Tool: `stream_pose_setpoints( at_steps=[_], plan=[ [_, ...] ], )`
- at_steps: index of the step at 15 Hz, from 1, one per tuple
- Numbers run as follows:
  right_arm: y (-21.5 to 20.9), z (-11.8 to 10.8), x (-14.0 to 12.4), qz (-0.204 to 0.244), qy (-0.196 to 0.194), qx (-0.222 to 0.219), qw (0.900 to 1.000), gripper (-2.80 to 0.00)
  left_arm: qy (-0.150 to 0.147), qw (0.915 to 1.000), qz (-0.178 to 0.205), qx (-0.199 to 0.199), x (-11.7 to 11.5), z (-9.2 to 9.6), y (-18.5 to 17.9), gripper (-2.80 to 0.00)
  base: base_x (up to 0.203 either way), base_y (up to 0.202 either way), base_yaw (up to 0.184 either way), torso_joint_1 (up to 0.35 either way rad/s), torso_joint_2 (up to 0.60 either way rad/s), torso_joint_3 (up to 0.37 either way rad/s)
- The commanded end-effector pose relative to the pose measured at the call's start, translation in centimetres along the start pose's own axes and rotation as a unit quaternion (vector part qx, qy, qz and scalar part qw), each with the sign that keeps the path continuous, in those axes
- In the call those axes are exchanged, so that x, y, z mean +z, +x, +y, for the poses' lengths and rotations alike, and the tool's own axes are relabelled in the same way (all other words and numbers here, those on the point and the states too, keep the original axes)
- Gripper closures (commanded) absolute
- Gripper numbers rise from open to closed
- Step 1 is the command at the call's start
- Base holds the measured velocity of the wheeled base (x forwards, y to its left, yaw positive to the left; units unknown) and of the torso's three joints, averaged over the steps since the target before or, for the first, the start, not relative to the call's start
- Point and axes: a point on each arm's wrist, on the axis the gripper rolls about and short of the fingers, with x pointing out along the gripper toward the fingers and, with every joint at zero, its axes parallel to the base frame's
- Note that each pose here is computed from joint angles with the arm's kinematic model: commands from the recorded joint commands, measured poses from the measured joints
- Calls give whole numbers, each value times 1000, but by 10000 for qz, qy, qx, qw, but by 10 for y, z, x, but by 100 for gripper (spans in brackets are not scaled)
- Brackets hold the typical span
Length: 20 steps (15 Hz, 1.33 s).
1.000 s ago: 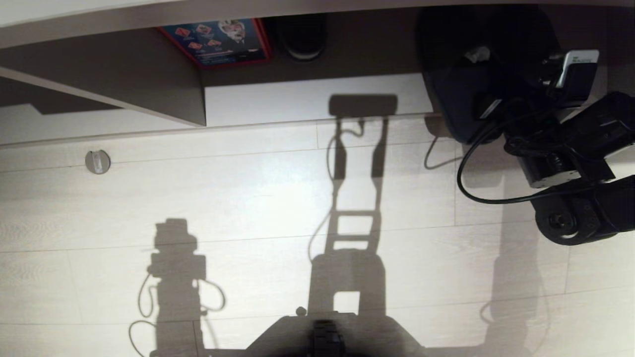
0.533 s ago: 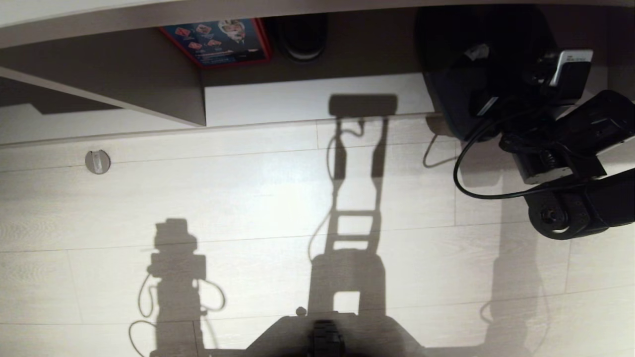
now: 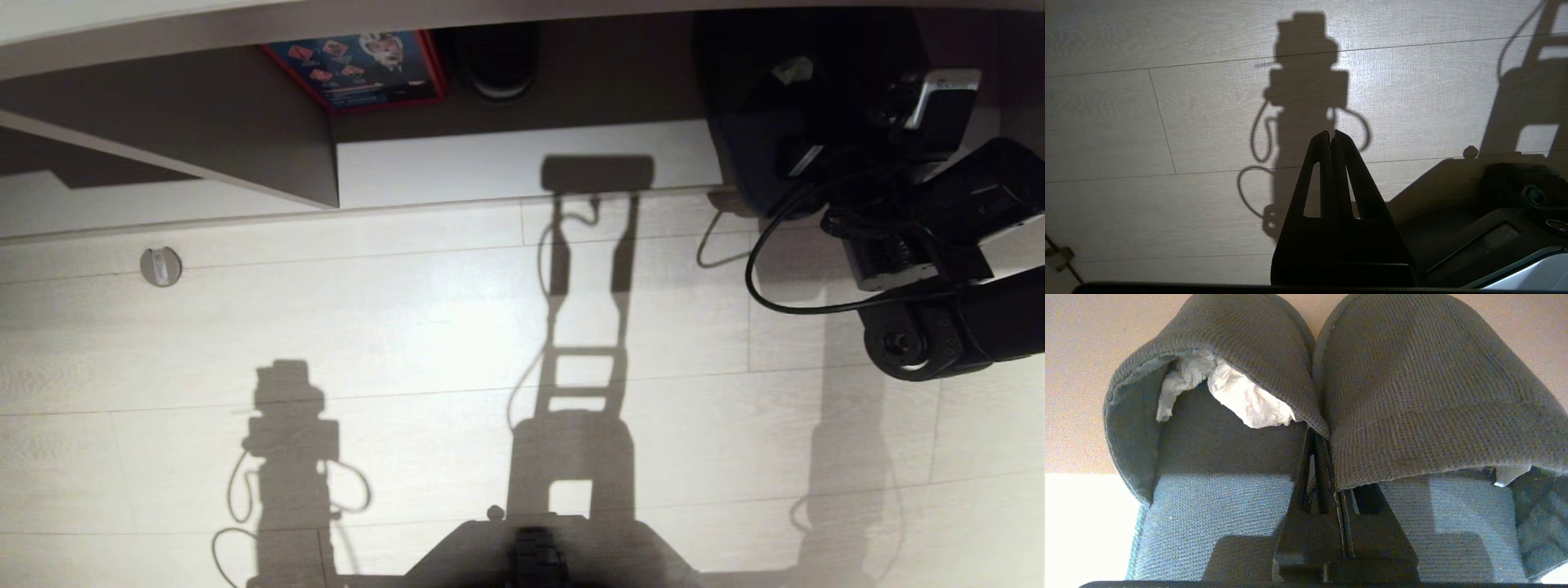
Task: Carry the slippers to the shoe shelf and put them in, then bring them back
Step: Place the slippers into the shoe cabinet
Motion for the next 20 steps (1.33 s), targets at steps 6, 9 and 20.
stream_pose_setpoints(
  at_steps=[6, 9, 20],
  plan=[
    [-2, 2, -13, 115, -67, 17, 9999, 0, -1, 10000, -5, 2, 0, 0, 0, 0, 0, 0, 0, 0, 0, 0],
    [-2, 3, -18, 170, -110, 30, 9998, 0, -1, 10000, -5, 2, 0, 0, 0, 0, 0, 0, 0, 0, 0, 0],
    [-2, 4, -21, 188, -190, 39, 9996, -280, -1, 10000, 3, 2, 0, 0, 0, 0, 0, 0, 0, 0, 0, 0]
  ],
)
